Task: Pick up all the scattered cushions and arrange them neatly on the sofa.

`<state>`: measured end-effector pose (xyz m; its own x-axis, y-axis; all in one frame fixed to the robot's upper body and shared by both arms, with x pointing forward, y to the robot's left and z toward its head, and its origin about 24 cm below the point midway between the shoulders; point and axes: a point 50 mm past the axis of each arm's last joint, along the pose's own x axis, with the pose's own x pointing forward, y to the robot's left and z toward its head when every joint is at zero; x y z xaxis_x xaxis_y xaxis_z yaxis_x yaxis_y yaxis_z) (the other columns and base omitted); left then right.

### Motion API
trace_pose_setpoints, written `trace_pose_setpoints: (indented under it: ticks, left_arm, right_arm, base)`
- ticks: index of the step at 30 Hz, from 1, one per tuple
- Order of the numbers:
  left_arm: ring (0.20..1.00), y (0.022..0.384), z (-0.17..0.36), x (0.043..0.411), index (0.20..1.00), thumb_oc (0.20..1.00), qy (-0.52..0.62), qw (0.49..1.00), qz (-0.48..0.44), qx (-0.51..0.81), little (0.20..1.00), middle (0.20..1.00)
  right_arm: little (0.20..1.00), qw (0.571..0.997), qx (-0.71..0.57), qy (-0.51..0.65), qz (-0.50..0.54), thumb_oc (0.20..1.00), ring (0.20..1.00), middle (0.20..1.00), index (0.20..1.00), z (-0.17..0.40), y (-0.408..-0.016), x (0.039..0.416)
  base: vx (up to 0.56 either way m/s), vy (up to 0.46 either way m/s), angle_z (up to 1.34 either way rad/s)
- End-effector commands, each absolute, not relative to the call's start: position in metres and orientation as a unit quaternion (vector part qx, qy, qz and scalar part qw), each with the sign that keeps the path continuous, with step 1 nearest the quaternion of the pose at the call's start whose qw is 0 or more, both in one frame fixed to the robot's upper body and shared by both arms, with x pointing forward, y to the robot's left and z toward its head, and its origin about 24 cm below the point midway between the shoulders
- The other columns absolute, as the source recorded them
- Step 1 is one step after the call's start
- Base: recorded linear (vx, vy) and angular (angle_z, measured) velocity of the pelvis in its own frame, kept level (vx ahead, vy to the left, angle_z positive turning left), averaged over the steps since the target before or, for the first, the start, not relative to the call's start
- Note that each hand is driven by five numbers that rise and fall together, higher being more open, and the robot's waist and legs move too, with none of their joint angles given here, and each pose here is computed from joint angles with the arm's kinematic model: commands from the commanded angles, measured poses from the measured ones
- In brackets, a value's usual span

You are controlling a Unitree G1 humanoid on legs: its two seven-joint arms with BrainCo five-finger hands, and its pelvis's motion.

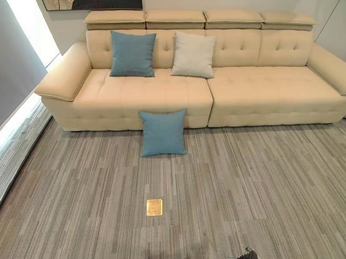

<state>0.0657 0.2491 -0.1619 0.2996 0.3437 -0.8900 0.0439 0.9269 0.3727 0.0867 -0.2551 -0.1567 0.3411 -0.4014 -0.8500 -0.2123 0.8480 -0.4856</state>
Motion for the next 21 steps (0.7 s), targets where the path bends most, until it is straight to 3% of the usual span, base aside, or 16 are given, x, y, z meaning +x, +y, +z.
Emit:
trace_pose_setpoints:
  ticks: [1,15,21]
  left_arm:
    - [1.0,0.248,-0.161,0.079,1.0,1.0,0.581,0.793,0.101,0.155,1.0,1.0]
    - [1.0,0.251,-0.158,0.09,1.0,1.0,0.569,0.803,0.112,0.141,1.0,1.0]
    - [1.0,0.245,-0.153,0.117,1.0,1.0,0.538,0.824,0.096,0.15,1.0,1.0]
  right_arm:
    - [1.0,0.775,-0.272,0.564,-0.086,1.0,1.0,1.0,1.0,-0.15,-0.269,0.098]
    - [1.0,0.779,-0.273,0.558,-0.085,1.0,1.0,1.0,1.0,-0.149,-0.27,0.104]
    - [1.0,0.784,-0.282,0.543,-0.099,1.0,1.0,1.0,1.0,-0.142,-0.28,0.114]
  base:
    - [0.0,-0.033,0.05]
    - [0.0,-0.059,0.1]
    - [0.0,-0.028,0.85]
